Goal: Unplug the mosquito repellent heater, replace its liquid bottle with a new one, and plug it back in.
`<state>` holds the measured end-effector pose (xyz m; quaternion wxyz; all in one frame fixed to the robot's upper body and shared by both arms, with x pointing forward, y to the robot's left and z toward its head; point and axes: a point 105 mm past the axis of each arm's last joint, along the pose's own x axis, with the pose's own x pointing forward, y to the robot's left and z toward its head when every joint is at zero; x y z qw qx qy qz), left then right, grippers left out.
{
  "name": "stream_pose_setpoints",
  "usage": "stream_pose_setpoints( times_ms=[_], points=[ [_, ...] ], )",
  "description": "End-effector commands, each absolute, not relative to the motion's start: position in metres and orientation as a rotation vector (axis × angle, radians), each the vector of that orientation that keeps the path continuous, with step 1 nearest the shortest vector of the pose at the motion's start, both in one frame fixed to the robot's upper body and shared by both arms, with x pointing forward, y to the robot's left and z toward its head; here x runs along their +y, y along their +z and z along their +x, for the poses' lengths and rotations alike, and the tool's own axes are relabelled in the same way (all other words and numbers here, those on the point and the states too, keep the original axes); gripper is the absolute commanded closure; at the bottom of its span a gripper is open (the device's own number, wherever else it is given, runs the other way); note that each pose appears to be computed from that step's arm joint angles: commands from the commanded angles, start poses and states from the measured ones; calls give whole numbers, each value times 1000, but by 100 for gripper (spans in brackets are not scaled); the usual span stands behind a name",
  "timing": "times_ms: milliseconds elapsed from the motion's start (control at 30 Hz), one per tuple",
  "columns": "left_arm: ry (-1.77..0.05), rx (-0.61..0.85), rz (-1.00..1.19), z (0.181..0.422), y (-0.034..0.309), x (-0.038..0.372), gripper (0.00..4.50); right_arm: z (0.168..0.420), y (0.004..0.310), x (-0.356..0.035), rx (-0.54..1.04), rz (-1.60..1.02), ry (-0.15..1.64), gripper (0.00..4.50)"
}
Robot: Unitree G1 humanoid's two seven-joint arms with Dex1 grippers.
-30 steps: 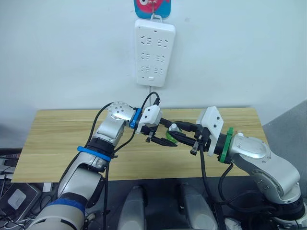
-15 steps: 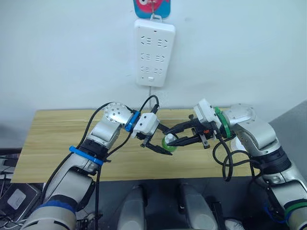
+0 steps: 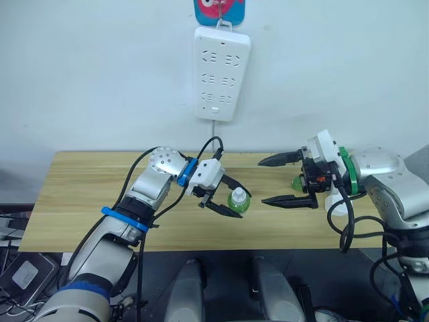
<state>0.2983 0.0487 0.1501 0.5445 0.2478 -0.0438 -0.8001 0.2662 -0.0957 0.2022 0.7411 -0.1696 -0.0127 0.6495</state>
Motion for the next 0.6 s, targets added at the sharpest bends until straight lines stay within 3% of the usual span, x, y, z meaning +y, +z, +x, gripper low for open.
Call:
stream_pose_setpoints(
  times_ms=[33,267,467,600],
  points=[
    [-1849,-155,575,305,161,43,225,256,207,-79,-137,-362,1273,4],
    [-1822,-160,580,313,162,38,225,279,197,-66,-175,-365,997,4],
    [-1821,-165,588,314,162,36,225,283,195,-59,-177,-369,989,4],
    [-1819,-165,590,315,162,37,225,281,192,-75,-146,-371,973,4]
  ],
)
